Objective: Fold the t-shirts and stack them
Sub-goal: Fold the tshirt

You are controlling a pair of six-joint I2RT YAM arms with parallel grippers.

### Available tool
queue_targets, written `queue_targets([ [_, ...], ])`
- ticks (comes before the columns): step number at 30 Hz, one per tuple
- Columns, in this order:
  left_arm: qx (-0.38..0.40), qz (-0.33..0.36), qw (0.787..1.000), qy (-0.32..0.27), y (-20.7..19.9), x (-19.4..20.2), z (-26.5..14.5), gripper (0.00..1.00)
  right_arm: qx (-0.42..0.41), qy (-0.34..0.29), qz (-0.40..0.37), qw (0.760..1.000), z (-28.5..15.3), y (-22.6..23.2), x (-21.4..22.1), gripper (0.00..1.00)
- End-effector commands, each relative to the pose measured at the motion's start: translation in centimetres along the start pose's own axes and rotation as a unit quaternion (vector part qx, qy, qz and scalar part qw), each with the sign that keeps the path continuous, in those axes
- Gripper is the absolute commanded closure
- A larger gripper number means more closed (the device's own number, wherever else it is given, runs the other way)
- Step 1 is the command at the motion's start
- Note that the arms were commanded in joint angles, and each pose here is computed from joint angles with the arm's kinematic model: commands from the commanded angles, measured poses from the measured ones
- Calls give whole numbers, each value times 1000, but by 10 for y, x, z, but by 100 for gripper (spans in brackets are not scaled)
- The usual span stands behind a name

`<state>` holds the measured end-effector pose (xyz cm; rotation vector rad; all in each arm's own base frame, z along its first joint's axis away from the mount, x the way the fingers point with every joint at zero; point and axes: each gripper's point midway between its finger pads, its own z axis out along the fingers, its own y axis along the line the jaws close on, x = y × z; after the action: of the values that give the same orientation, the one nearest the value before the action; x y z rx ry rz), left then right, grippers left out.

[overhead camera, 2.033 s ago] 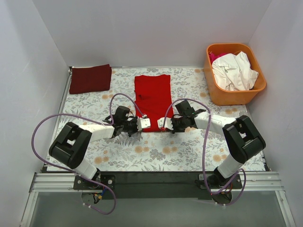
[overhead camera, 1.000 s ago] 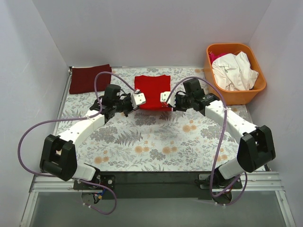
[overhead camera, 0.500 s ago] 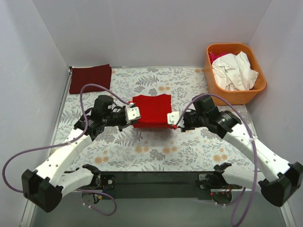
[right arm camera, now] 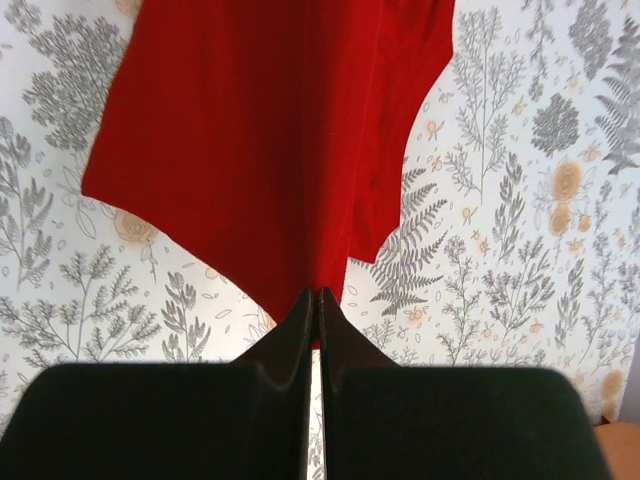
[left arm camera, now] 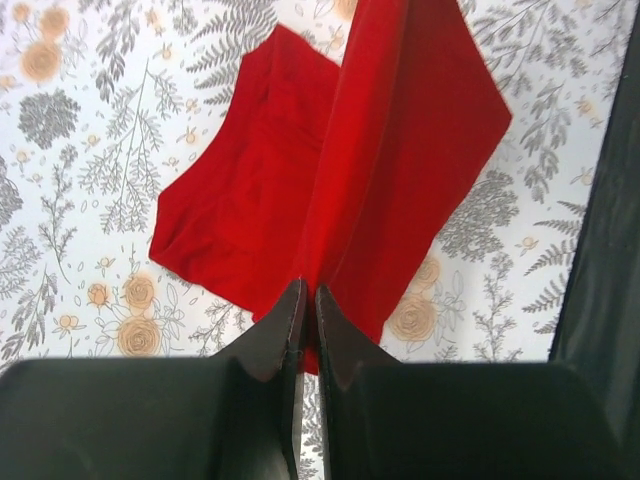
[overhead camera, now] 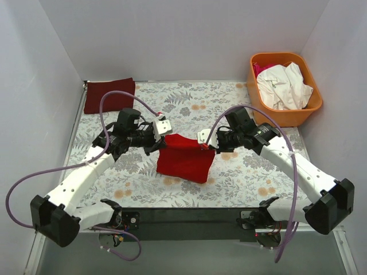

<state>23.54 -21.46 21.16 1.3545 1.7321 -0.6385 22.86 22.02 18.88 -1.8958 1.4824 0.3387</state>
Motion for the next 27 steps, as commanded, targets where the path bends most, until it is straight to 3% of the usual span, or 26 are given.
queue_targets([
  [1,-32,26,999,-2,30,-10,2,100,11,11,-11,1000,-6,-19,12,99],
  [27,-39,20,999,32,141,51,83,100,-24,54,42,997,63,-86,101,99],
])
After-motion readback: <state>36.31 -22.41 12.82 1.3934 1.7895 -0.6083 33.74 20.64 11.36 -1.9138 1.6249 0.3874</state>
